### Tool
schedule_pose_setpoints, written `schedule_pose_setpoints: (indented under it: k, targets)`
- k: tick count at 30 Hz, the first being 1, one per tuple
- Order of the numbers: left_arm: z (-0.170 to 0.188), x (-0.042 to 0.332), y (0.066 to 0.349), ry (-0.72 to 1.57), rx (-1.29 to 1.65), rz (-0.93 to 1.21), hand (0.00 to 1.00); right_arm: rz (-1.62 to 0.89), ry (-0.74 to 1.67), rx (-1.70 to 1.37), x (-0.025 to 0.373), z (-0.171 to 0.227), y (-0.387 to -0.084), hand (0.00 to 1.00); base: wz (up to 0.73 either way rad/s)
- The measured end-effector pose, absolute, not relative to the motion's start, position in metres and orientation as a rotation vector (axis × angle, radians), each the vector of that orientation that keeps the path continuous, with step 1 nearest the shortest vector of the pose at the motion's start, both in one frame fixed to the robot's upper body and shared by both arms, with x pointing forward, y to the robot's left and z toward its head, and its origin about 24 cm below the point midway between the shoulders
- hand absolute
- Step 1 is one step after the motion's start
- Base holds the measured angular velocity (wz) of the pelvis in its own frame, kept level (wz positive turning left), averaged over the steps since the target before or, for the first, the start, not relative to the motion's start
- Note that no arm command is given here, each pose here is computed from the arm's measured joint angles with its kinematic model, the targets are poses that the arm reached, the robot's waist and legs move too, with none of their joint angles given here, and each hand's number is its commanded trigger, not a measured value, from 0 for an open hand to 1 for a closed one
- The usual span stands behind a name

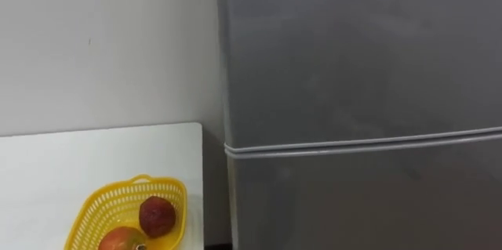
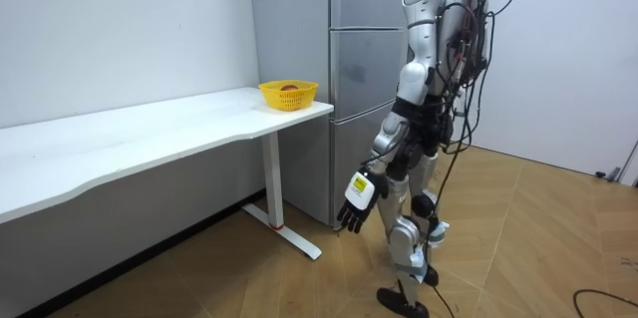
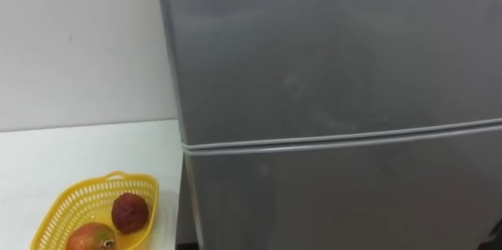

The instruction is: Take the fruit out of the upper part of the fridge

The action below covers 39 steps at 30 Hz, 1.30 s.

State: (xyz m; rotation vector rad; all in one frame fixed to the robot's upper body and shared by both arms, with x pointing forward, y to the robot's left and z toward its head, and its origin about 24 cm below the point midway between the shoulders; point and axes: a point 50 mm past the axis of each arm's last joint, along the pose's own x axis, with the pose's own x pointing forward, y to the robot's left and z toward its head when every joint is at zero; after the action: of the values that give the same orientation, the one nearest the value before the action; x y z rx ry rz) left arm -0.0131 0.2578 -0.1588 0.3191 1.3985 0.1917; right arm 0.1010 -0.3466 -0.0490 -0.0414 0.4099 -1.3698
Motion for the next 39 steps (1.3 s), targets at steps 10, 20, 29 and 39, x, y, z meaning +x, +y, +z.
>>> schedule_pose_setpoints:
  k: [10,20,29,39]
  targets:
    - [-0.157,-0.034,0.259,1.46,0.313,0.215,0.0,-1.318,1.062,-0.029,0.01,-0.131,-0.312,0.0,0.09]
    - [-0.159,-0.035,0.253,1.492,0.269,0.192,0.0,-1.072,1.294,0.112,-0.02,-0.153,-0.283,0.0,0.07]
    - [-0.162,-0.041,0.245,1.548,0.241,0.177,0.0,-0.708,1.453,-0.004,-0.029,-0.162,-0.263,0.0,0.03]
    - [-0.165,-0.037,0.238,1.573,0.24,0.115,0.0,-0.421,1.53,-0.151,-0.021,-0.167,-0.253,0.0,0.03]
